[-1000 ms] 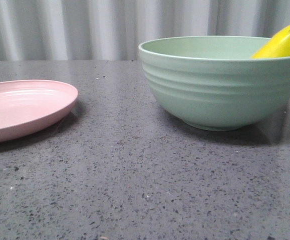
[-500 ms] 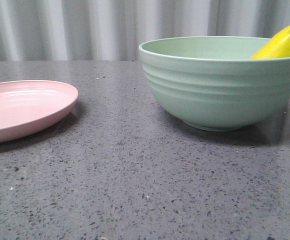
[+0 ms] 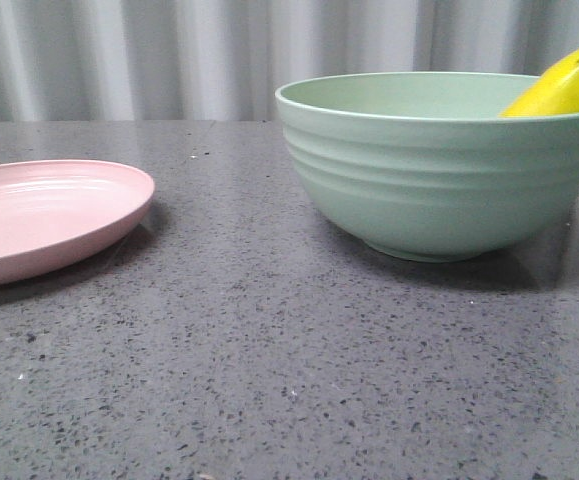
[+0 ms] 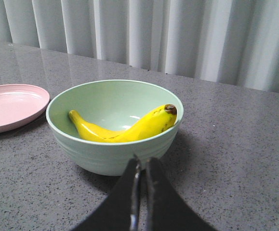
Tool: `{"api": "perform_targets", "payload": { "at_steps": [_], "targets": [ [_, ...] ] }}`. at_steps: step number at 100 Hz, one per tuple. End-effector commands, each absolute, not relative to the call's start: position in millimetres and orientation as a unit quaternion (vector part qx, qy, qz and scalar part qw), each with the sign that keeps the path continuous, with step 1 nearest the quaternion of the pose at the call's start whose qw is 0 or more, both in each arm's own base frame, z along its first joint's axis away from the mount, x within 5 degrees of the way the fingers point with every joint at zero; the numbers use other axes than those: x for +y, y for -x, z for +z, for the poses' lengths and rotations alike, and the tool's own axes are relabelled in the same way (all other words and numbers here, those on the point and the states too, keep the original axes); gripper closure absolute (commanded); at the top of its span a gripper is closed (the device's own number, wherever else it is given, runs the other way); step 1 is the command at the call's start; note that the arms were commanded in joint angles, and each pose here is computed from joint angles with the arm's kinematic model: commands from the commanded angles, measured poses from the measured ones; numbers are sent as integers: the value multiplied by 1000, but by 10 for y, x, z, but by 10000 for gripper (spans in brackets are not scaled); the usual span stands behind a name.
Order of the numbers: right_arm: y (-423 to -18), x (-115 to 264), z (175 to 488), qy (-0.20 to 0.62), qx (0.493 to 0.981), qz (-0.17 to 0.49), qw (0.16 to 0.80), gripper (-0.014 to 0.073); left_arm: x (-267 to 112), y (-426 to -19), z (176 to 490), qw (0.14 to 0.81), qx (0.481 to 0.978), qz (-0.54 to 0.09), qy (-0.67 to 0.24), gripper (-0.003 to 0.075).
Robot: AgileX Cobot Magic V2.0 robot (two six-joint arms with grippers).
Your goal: Transfer banana from pink plate to green bowl
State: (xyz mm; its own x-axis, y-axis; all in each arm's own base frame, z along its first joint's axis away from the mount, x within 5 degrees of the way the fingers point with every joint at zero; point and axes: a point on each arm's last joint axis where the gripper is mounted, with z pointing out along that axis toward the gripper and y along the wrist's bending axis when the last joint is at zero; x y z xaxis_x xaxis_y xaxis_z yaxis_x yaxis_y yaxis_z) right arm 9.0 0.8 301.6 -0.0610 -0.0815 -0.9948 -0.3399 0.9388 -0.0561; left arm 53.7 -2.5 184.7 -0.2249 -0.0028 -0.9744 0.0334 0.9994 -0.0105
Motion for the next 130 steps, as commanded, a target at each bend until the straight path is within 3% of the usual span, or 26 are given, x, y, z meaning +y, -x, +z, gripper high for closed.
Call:
{"api": "perform_targets", "payload": {
  "at_steps": [1, 61, 101, 123, 130],
  "targets": [
    [-45, -16, 3152, 142, 684, 91, 710, 659, -28, -532, 1882, 653, 757, -22, -7, 741],
    [-93, 3, 3062, 135, 683, 85, 713, 659, -28, -532, 1882, 653, 757, -22, -7, 741],
    [-428, -31, 2571, -16, 583, -37, 812, 659, -28, -532, 1882, 653, 757, -22, -7, 741],
    [-530, -93, 2130, -49, 633, -75, 769, 659, -28, -532, 1882, 653, 757, -22, -7, 741],
    [-543, -98, 2016, -48, 686, -78, 722, 659, -28, -533, 1881, 653, 757, -21, -7, 741]
  ]
}}
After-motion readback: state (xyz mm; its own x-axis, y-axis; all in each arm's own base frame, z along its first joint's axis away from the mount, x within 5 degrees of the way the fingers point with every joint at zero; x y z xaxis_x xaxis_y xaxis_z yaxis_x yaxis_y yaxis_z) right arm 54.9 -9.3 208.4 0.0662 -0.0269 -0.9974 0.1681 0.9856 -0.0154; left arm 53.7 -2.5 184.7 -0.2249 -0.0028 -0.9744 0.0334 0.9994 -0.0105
